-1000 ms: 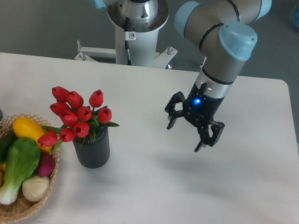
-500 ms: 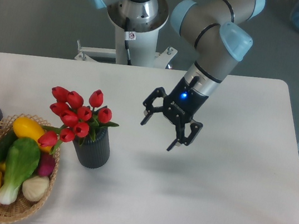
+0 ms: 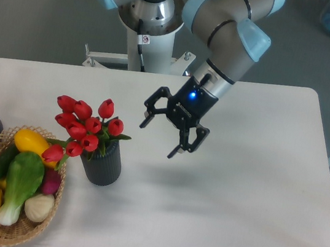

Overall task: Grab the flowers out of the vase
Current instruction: 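Move the open gripper toward the red tulips in the black vase, then lower the open gripper around the tulip stems above the vase rim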

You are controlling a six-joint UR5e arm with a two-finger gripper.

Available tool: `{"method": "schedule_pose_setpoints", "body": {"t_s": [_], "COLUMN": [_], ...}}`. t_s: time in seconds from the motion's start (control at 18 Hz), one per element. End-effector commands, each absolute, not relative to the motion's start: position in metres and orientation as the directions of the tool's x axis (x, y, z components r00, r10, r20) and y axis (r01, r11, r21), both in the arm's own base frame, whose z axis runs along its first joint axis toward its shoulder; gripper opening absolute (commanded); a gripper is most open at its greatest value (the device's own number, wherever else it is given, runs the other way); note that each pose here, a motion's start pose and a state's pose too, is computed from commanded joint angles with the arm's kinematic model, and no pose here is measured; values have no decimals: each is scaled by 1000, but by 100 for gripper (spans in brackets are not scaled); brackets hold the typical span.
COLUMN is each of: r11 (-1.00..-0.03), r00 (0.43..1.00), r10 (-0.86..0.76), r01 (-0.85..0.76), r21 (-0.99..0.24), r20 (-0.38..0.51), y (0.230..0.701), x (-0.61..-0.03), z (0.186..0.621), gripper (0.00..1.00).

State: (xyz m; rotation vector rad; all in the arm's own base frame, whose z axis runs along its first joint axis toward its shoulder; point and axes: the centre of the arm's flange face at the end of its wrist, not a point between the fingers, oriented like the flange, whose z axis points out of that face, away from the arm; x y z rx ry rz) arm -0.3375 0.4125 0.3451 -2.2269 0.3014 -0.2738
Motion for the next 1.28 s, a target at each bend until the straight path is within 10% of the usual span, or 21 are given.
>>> {"method": "schedule_pose_setpoints", "body": {"t_s": [1.17,1.28], "r11": [-503,-506], "r00": [886,883], "r10": [-437,-443], "r01": [-101,-100], "r21": [-858,-857], "r20": [152,158], "y": [455,458], "x": [-284,-283], "z": [341,336], "gripper": [100,89]}}
